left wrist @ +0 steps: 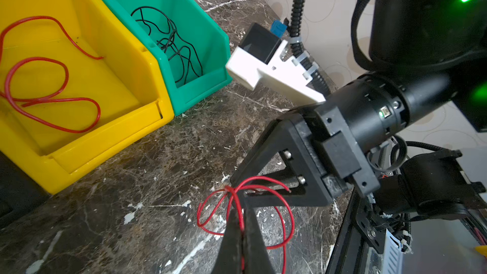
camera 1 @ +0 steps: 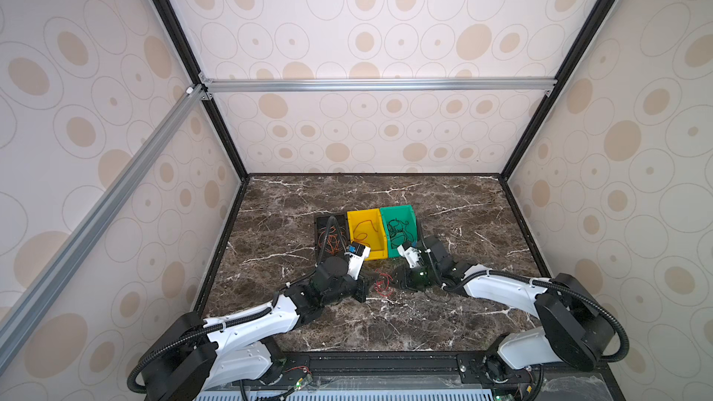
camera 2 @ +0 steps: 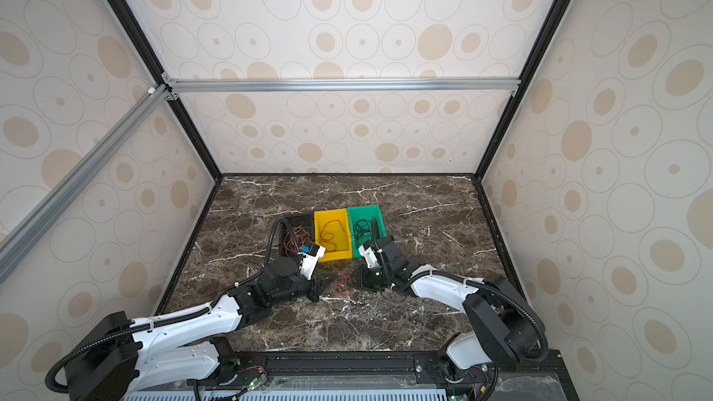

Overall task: Untangle the cables
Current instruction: 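Grasp the red wire with the left gripper while the right gripper grasps another loop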

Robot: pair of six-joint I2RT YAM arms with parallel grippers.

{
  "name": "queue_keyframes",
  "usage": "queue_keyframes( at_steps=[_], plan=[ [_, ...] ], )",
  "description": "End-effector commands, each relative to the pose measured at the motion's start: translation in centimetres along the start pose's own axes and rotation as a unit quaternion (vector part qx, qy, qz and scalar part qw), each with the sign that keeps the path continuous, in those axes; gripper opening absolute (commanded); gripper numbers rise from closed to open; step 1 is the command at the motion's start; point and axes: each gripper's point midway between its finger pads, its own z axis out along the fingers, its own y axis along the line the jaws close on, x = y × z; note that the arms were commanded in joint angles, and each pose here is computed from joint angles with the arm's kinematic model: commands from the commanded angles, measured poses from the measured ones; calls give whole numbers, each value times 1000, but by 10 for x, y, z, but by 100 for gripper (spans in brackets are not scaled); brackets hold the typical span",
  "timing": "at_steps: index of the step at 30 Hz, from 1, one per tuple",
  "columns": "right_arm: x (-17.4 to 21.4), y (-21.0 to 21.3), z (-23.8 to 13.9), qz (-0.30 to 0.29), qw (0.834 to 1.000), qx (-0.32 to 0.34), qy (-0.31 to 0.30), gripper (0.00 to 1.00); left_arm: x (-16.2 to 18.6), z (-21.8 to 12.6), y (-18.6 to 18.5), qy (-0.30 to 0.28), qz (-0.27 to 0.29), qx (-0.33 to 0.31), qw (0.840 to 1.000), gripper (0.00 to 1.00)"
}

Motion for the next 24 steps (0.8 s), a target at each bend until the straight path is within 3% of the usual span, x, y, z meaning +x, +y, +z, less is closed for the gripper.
queue_keyframes(
  at_steps=[1, 8, 16, 20, 24],
  plan=[
    [0, -5, 0, 2, 1000, 12, -9, 17, -23, -4, -8, -35, 16, 0, 999, 0],
    [-7, -27, -23, -7, 994, 95, -57, 0, -23, -13, 6, -40, 14, -45, 998, 0],
    [-17, -64, -76, 1, 967, 203, -153, 0, -21, -28, 28, -41, 15, -108, 993, 0],
    [-20, -62, -91, -4, 963, 200, -180, 0, -20, -30, 36, -39, 14, -132, 990, 0],
    [-9, -40, -70, -17, 983, 140, -118, 0, -23, -27, 30, -45, 13, -114, 992, 0]
  ],
)
